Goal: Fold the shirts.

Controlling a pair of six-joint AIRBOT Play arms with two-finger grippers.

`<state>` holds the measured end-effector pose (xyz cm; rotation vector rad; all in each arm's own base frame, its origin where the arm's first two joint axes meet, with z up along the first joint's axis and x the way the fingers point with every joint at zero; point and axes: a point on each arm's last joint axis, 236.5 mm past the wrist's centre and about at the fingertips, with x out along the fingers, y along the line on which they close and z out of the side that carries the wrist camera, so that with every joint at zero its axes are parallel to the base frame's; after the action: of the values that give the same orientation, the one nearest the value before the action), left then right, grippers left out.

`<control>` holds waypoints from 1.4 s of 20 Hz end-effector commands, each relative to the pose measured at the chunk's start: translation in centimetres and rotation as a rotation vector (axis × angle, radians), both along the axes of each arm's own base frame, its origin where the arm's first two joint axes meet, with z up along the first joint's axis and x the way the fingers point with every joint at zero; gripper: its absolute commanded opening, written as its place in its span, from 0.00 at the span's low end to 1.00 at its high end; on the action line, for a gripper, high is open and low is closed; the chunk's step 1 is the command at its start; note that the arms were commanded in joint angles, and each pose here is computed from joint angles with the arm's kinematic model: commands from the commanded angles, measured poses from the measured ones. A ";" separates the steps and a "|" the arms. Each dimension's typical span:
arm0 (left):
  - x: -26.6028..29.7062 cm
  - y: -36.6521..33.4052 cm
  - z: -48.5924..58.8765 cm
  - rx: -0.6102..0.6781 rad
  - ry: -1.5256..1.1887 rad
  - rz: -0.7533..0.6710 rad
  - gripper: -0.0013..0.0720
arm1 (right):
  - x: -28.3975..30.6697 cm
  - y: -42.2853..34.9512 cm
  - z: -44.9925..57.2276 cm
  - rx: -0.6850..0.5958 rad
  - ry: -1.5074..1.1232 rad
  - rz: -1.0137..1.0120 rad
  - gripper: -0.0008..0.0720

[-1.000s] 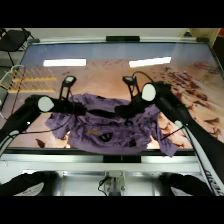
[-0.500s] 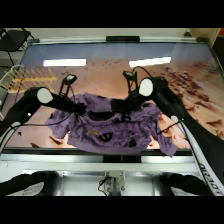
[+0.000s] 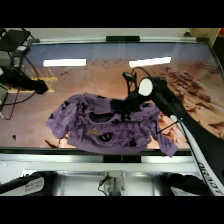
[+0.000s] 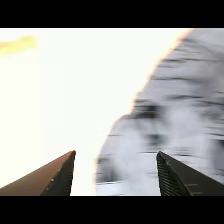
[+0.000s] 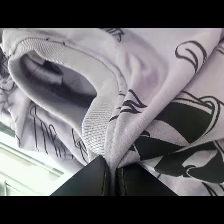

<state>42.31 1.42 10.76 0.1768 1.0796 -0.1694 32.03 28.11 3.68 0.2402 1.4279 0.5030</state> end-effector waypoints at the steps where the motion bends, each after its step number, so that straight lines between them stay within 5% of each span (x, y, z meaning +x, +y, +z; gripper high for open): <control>1: 0.0 11.0 0.5 0.063 -0.034 0.279 0.74 | -0.6 -0.1 -0.1 -0.005 0.024 0.010 0.14; 3: 0.4 15.2 -0.3 -0.006 -0.070 0.412 0.88 | -0.6 -0.1 -0.1 -0.005 0.025 0.009 0.14; 10: -1.7 28.6 -1.4 -0.015 -0.035 0.635 0.76 | -0.6 -0.1 -0.1 -0.007 0.026 0.006 0.14; 15: -2.6 31.0 -6.5 -0.053 0.179 0.493 0.86 | -0.6 -0.1 -0.1 -0.006 0.039 -0.021 0.14; 21: -1.4 30.3 -12.6 -0.089 0.250 0.316 0.87 | -0.6 -0.1 -0.1 -0.003 0.072 -0.083 0.14; 28: -3.0 31.4 -14.9 -0.091 0.314 0.326 0.87 | -0.7 -0.2 -0.1 -0.005 0.079 -0.089 0.14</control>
<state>39.90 32.62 -3.28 -0.1135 1.3695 0.0651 31.41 27.93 3.56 0.3164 1.4835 0.4265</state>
